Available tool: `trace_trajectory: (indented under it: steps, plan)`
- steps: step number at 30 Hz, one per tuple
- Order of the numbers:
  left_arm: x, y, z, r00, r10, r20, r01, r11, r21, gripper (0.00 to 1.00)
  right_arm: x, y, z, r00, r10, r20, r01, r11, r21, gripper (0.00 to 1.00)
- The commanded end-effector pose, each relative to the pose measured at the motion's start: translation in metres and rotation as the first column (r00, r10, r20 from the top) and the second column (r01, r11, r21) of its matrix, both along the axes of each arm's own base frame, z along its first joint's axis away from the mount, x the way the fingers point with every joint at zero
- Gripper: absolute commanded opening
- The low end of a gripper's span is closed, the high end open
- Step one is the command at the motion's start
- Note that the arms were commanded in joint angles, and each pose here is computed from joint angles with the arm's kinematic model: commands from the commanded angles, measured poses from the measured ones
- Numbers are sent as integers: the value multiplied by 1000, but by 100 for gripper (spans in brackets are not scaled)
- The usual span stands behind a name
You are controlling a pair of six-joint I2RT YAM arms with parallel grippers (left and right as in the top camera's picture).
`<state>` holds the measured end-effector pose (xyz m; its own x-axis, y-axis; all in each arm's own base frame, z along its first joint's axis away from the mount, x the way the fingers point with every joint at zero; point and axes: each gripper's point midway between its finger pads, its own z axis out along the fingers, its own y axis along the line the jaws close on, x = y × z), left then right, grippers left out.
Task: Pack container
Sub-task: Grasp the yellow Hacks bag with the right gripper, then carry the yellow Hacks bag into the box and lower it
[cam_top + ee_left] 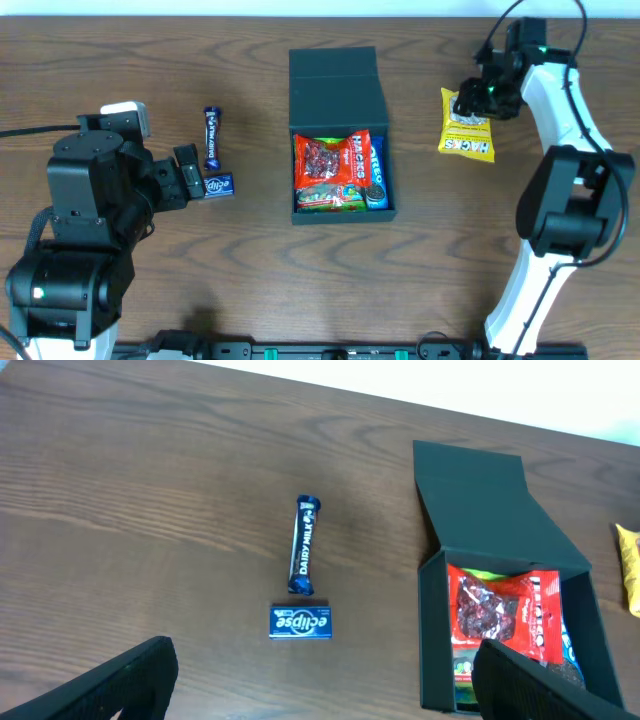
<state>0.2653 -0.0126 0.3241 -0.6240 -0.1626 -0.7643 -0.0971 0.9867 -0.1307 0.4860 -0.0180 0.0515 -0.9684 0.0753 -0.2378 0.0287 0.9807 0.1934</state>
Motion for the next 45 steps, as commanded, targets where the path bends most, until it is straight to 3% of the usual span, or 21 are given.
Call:
trace_trajectory:
  steps: [1,9,12,16,18,24,30,35,39,45]
  plan:
    - [1,2,4,1000,-8,10,7,1000,21,95,0,-3,-11,999,-25,-23,24,1000,-8,54]
    - [1,2,4,1000,-17,10,17,999,32,95,-5,-8,-48,994,-51,-93,47,998,-36,54]
    - [1,2,4,1000,-17,10,17,999,32,95,-6,-9,-58,992,-66,-112,62,997,-37,49]
    - [1,2,4,1000,-17,10,16,999,32,95,-7,-9,-61,990,-76,-120,72,997,-38,23]
    - [1,2,4,1000,-17,10,16,999,32,95,-7,-9,-61,990,-76,-122,72,997,-37,5]
    - [2,2,5,1000,-17,13,16,999,32,95,-8,-4,-52,990,-68,-126,67,998,-6,1]
    - [4,2,9,999,-17,31,16,999,30,95,6,6,10,999,-36,-2,36,998,49,1]
    - [5,2,9,999,-17,34,16,999,30,95,11,20,102,977,35,211,-48,997,54,1]
    - [5,2,9,999,-17,33,16,999,30,95,3,36,187,907,105,407,-116,993,1,1]
    - [5,1,9,999,-18,33,17,999,30,95,-16,64,253,804,218,553,-212,974,-75,1]
